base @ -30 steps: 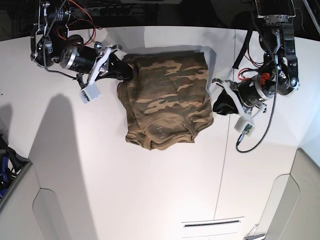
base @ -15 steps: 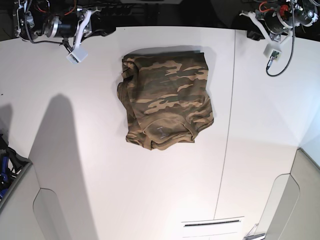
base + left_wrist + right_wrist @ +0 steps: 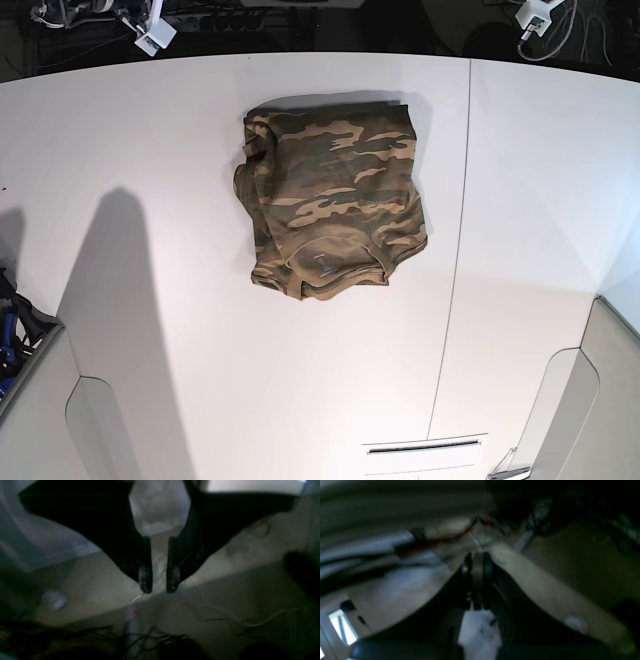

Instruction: Fold the T-shirt properly

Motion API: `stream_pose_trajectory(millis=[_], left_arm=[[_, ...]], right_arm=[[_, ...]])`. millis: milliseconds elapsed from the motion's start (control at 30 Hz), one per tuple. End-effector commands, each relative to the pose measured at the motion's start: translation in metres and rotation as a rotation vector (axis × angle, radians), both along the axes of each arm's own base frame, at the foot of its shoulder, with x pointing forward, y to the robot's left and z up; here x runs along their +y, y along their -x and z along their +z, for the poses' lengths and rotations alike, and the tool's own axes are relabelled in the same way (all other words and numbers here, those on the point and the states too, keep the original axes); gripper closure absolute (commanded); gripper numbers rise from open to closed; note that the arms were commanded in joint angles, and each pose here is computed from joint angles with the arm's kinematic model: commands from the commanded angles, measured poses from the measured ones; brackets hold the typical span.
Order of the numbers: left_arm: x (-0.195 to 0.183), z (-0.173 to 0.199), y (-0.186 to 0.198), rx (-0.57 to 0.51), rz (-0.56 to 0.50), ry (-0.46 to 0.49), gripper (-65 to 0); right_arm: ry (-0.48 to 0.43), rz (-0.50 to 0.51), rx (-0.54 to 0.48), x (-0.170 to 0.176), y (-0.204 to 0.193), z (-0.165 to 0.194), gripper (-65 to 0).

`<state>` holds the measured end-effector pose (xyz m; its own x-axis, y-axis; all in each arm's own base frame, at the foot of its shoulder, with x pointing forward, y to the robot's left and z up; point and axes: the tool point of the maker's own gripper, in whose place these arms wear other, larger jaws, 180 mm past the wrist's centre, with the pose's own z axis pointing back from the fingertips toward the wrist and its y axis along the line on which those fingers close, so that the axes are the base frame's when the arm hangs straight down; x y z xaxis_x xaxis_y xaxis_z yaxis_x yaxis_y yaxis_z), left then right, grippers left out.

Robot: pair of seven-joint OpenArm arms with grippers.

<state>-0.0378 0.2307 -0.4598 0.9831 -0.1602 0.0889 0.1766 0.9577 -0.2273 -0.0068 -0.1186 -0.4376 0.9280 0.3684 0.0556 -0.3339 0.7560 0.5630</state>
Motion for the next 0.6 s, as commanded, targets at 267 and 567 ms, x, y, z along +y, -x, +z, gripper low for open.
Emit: stream_pose_trajectory(millis=[267,567], left_arm=[[-0.040,-0.070,0.063,0.214,-0.125,0.077,-10.5],[-0.048,-0.118,0.071,0.352,-0.107,0.096,-10.5]], right_arm=[[0.152,-0.032,0.087,-0.040,0.035,-0.042,0.0],[0.391,-0.061,0.156,-0.109,0.067,-0.107,0.0]])
